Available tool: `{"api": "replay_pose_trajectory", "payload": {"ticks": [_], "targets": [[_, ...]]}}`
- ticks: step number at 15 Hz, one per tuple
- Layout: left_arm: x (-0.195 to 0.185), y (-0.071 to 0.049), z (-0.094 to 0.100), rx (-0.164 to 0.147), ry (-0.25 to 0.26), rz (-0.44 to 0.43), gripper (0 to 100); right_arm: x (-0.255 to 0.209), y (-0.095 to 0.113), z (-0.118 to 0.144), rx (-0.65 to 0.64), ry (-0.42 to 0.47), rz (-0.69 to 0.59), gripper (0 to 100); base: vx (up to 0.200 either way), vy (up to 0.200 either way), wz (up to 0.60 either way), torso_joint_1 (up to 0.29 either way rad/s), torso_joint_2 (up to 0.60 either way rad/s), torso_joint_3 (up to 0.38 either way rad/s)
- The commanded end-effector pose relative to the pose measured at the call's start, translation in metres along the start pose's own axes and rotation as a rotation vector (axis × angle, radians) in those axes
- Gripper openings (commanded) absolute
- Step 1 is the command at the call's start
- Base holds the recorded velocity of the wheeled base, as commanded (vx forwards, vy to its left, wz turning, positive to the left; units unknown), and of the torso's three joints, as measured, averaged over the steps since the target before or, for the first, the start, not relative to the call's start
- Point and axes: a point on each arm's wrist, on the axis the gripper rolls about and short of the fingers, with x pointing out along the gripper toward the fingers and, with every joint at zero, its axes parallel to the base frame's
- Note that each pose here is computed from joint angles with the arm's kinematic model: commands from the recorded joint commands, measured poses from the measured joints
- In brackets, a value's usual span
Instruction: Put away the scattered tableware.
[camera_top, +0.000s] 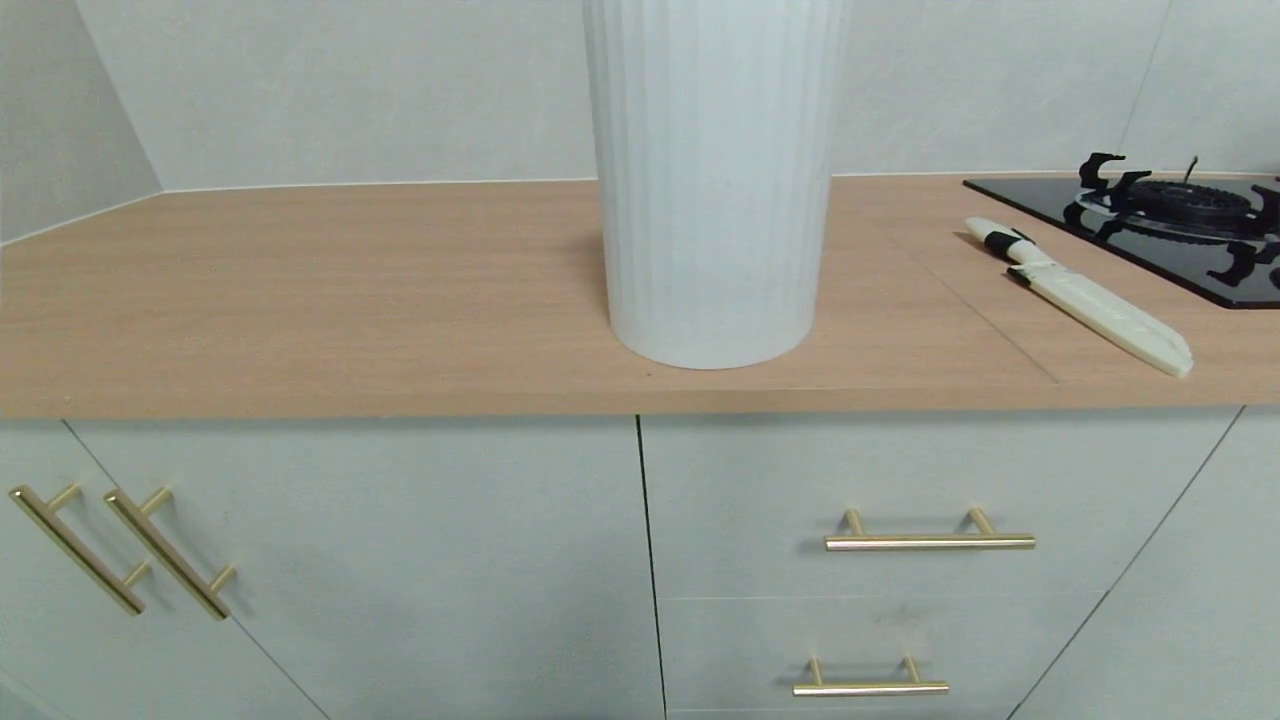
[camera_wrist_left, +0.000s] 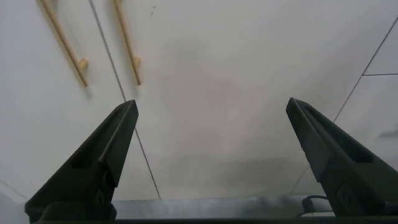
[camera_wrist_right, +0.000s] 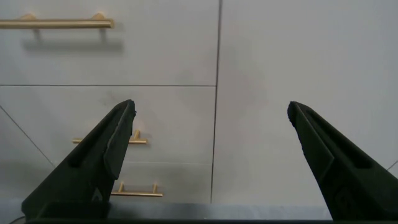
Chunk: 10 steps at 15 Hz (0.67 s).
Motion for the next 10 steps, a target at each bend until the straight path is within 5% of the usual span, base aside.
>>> {"api": "replay_pose_trajectory", "payload": {"ticks": [1,10], "targets": [[0.0001,0.0,0.0001,0.0,0.001,0.001,100,0.0001,0.0,0.0,0.0,0.001,0.002,100,0.0,0.0,0.0,0.0,0.0,0.0],[0.0001,0.0,0.0001,0.0,0.001,0.001,100,0.0001,0.0,0.0,0.0,0.001,0.002,100,0.0,0.0,0.0,0.0,0.0,0.0]]}}
